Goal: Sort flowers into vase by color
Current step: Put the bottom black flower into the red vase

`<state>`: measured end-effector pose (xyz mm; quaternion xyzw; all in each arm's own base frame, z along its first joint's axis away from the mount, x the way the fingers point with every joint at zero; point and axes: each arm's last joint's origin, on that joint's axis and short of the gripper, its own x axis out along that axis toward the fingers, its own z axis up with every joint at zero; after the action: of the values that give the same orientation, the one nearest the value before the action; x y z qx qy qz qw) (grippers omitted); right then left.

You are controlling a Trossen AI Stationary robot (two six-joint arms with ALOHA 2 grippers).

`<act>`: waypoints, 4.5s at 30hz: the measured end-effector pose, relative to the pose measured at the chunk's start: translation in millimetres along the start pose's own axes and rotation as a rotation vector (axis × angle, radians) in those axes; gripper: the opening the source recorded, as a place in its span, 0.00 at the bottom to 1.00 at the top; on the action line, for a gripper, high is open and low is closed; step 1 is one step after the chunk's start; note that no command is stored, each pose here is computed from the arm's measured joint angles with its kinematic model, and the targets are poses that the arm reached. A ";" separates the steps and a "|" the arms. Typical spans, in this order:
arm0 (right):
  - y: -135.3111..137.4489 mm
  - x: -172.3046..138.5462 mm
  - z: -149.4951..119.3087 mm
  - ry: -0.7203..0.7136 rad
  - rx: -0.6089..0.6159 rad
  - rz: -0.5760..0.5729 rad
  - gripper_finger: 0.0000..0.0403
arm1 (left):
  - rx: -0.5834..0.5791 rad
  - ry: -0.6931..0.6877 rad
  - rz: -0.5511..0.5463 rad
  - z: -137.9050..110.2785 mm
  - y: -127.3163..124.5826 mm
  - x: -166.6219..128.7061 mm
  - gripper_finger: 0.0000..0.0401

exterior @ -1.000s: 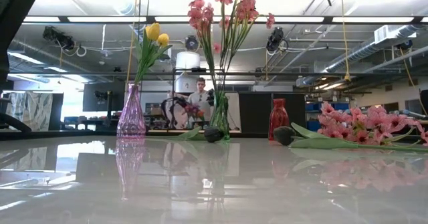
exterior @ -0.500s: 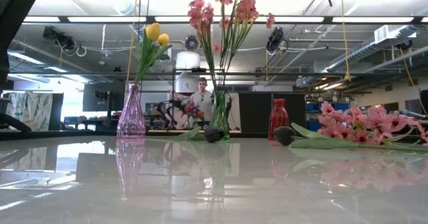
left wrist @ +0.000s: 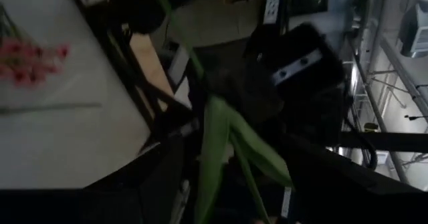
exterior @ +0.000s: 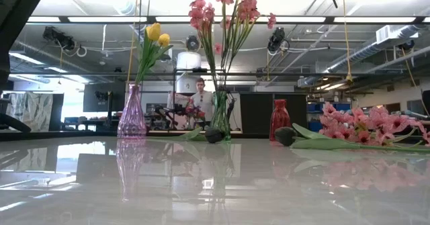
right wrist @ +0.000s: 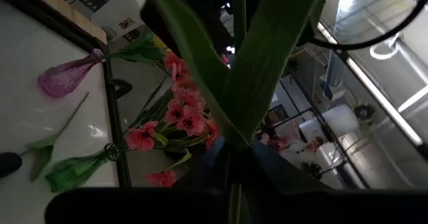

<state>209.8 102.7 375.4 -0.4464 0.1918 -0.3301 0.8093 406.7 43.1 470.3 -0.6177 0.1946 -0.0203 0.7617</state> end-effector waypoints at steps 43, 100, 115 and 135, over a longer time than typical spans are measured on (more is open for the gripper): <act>-56.6 4.1 6.7 -0.020 0.885 -0.176 0.10 | 0.974 -0.078 0.137 -33.7 -31.1 -84.2 0.67; 10.0 133.4 -149.7 0.008 1.312 -0.469 0.10 | 0.976 0.120 0.279 -78.7 -18.9 -64.4 0.67; 20.1 136.7 -157.3 0.102 1.253 -0.409 0.10 | 0.976 0.118 0.280 -78.6 -18.9 -64.4 0.67; 42.6 159.0 -173.1 0.184 1.222 -0.307 0.10 | 0.977 0.114 0.273 -78.4 -19.7 -64.2 0.67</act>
<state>233.1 -96.4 245.4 0.1036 -0.0287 -0.5294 0.8416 326.3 -17.3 493.8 -0.1561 0.2826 -0.0427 0.9455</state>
